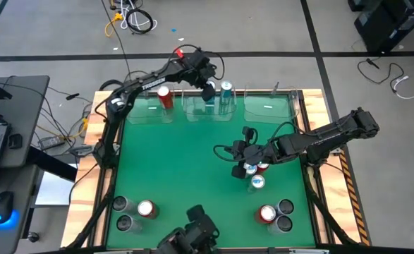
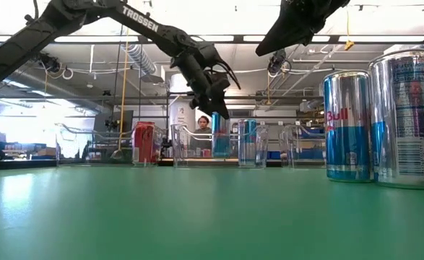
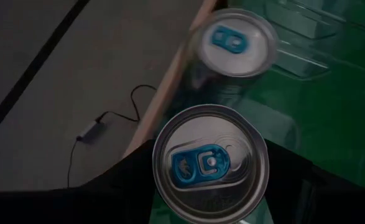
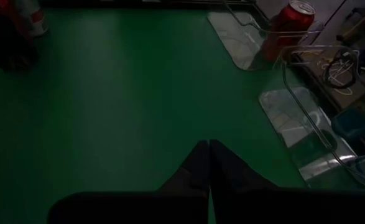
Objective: Sort soda cans
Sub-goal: Put the blue soda can into the transparent middle bin
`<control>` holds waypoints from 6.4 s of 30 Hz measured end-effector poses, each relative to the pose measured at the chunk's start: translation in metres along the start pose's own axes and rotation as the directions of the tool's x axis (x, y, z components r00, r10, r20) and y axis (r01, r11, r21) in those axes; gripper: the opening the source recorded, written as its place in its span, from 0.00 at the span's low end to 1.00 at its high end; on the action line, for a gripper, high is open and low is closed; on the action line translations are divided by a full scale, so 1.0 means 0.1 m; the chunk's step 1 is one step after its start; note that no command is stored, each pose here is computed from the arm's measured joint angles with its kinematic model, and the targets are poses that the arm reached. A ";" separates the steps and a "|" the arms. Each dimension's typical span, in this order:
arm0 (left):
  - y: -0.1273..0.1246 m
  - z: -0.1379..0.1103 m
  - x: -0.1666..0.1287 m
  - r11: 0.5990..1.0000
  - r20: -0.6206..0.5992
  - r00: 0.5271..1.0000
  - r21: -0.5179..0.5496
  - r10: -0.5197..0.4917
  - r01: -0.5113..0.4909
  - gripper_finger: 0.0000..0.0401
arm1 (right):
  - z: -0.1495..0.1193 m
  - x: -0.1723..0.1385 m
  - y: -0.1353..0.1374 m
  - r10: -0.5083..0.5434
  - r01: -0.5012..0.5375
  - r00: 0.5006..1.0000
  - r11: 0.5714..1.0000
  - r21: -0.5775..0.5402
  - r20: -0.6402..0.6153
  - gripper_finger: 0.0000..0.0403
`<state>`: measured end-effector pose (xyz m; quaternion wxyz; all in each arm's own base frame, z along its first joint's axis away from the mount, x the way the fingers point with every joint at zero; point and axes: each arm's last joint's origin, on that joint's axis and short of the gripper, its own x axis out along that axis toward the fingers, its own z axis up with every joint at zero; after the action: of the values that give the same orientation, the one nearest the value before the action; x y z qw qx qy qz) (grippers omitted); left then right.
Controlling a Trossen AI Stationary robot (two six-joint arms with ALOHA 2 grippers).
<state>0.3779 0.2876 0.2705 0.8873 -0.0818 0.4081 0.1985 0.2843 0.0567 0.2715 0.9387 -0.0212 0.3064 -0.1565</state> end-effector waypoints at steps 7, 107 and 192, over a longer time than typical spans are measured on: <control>0.09 -0.03 -0.01 1.000 -0.002 1.000 -0.024 -0.004 0.004 0.57 | 0.00 0.00 0.00 0.001 -0.001 1.000 1.000 0.002 0.004 0.00; -0.33 0.09 0.22 0.978 0.227 0.954 0.108 -0.198 0.178 0.03 | -0.01 0.01 0.00 0.038 -0.038 0.999 0.999 0.000 -0.018 0.11; -1.46 -2.06 -0.83 0.778 0.552 0.549 0.435 -0.628 0.453 0.01 | -0.15 -0.37 0.10 0.119 -0.049 0.873 0.986 0.156 -0.473 0.88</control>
<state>0.2478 0.0678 0.1958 0.9917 -0.0185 0.0355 -0.1221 0.2500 0.0787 0.2790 0.8383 0.0973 0.5187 -0.1369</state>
